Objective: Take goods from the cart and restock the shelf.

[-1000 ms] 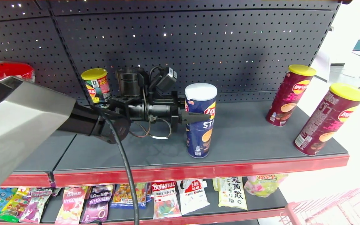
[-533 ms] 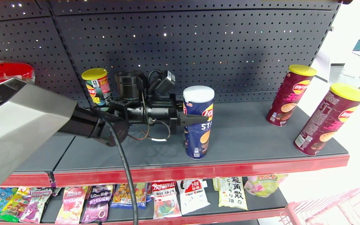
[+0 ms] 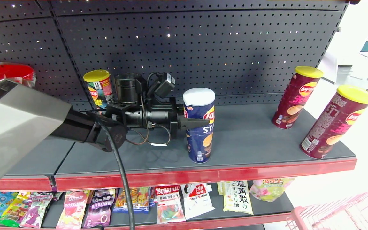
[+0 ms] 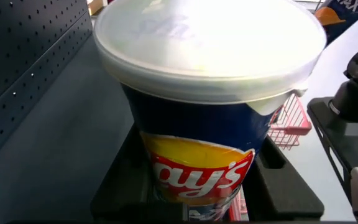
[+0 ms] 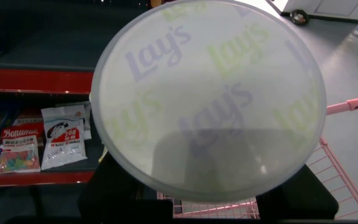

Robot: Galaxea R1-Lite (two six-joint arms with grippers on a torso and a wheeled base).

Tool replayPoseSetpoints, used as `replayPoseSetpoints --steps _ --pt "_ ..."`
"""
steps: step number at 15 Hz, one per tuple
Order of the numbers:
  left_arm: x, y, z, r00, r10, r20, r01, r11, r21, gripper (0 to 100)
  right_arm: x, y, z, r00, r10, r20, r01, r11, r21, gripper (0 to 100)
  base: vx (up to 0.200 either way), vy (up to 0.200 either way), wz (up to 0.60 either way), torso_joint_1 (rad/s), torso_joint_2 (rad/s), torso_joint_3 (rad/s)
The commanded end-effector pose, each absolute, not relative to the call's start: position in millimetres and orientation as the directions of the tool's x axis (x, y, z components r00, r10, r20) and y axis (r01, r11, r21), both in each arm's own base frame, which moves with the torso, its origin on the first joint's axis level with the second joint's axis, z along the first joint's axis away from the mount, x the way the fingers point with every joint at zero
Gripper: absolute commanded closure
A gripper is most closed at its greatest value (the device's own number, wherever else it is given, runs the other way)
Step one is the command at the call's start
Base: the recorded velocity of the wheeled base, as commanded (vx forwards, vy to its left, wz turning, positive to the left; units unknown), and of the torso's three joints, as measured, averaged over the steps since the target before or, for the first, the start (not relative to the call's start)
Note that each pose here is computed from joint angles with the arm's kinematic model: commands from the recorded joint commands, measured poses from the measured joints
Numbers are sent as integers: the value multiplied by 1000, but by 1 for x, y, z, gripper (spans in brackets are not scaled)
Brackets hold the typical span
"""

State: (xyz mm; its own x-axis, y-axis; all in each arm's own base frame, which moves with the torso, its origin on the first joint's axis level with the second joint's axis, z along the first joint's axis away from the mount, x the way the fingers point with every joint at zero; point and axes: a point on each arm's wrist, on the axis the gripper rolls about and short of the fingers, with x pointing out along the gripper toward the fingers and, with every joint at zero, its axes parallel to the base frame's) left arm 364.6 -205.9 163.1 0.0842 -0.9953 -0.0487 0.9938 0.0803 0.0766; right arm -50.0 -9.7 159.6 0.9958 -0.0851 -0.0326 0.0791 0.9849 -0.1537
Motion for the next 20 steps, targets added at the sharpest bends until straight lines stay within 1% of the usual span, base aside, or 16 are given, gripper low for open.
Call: replayPoseSetpoints --steps 1,3,4,7,10,12,13,16,20 --pt "363 -203 165 96 -994 -49 993 92 78 100 -50 -10 159 996 -84 -35 78 985 -155 100 0 0 0 0 0 0" --pt "359 -201 168 149 -987 -54 986 145 78 100 -50 -10 159 996 -84 -35 78 985 -155 100 0 0 0 0 0 0" --pt "358 -201 165 156 -986 -60 986 152 74 100 -49 -10 159 996 -84 -38 78 985 -155 100 0 0 0 0 0 0" --pt "357 -201 163 120 -991 -50 990 116 81 100 -49 -10 159 996 -84 -38 78 985 -155 100 0 0 0 0 0 0" --pt "357 -201 166 126 -991 -43 989 121 90 100 -49 -10 159 996 -84 -38 78 985 -155 100 0 0 0 0 0 0" --pt "359 -201 168 239 -970 -46 967 233 103 100 -49 -10 159 996 -84 -38 78 985 -155 100 0 0 0 0 0 0" --pt "359 -201 168 261 -964 -46 961 255 103 100 -49 -10 159 996 -86 -38 79 985 -155 100 0 0 0 0 0 0" --pt "359 -202 170 271 -962 -43 958 266 108 100 -49 -10 159 996 -86 -39 79 985 -156 100 0 0 0 0 0 0" --pt "355 -201 177 235 -971 -35 967 229 114 100 -49 -10 159 995 -86 -41 79 985 -156 100 0 0 0 0 0 0"
